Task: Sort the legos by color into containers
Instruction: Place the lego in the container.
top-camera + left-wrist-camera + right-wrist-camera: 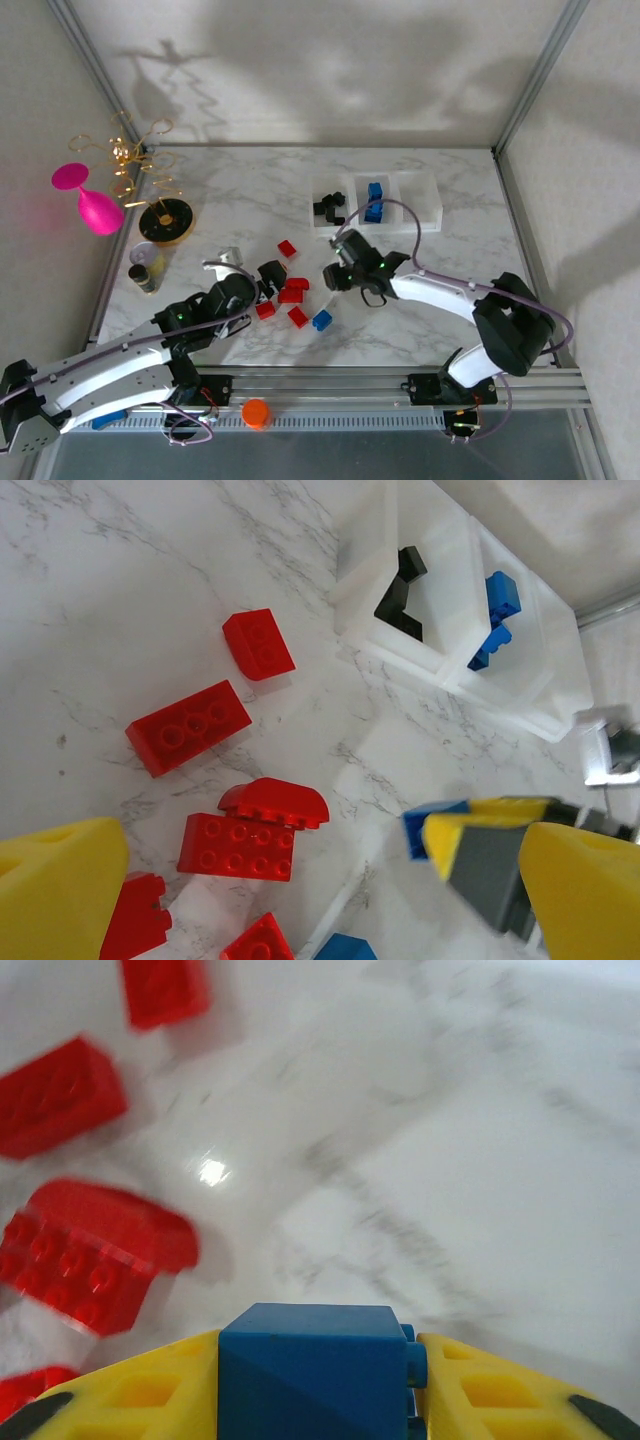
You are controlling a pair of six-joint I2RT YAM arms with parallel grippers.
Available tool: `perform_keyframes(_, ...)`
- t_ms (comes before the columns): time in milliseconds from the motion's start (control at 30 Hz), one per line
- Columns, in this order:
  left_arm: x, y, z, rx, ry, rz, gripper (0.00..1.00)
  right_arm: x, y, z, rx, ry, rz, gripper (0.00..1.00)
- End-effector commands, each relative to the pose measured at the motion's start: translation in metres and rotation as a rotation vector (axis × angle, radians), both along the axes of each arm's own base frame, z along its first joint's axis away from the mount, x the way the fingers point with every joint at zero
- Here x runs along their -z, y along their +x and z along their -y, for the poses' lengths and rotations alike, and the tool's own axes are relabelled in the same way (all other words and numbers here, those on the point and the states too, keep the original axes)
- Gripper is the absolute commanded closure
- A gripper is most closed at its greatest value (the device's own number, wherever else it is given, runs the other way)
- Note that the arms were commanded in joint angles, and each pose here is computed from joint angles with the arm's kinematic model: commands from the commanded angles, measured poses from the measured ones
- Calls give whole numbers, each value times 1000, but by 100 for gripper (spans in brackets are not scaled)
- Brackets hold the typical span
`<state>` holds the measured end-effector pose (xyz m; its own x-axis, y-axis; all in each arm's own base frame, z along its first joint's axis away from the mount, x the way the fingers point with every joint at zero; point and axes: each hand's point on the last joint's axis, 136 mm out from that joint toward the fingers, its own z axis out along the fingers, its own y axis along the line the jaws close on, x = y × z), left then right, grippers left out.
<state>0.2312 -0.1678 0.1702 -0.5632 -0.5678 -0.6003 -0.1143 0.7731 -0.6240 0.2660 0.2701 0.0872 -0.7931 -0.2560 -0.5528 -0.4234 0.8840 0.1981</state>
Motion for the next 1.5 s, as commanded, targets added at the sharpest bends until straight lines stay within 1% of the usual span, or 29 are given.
perform_keyframes(0,-22,10,11,7,-34,41,1,-30,32,26,125,23,42,63)
perform_keyframes(133,-29,17,26,41,-41,50,1,-52,77,66,279,-4,116,65)
perform_keyframes(333,-35,26,42,65,-37,60,0,-59,137,107,451,-57,196,67)
perform_keyframes(467,-39,31,52,83,-36,63,1,-67,170,109,466,-67,240,67)
perform_keyframes(600,-44,36,62,101,-41,70,0,-67,203,111,483,-82,253,68)
perform_keyframes(800,-43,41,69,107,-31,67,0,-57,233,96,452,-79,250,67)
perform_keyframes(1000,-44,43,72,116,-22,67,1,-42,250,80,402,-63,226,63)
perform_keyframes(1133,-44,44,75,121,-19,67,0,-34,251,80,402,-76,211,53)
perform_keyframes(1200,-44,45,75,122,-17,66,0,-39,249,76,389,-59,211,47)
perform_keyframes(1267,-44,45,77,126,-19,66,0,-46,247,73,371,-40,217,43)
perform_keyframes(1467,-48,45,83,146,-44,68,0,-73,232,72,365,-3,235,39)
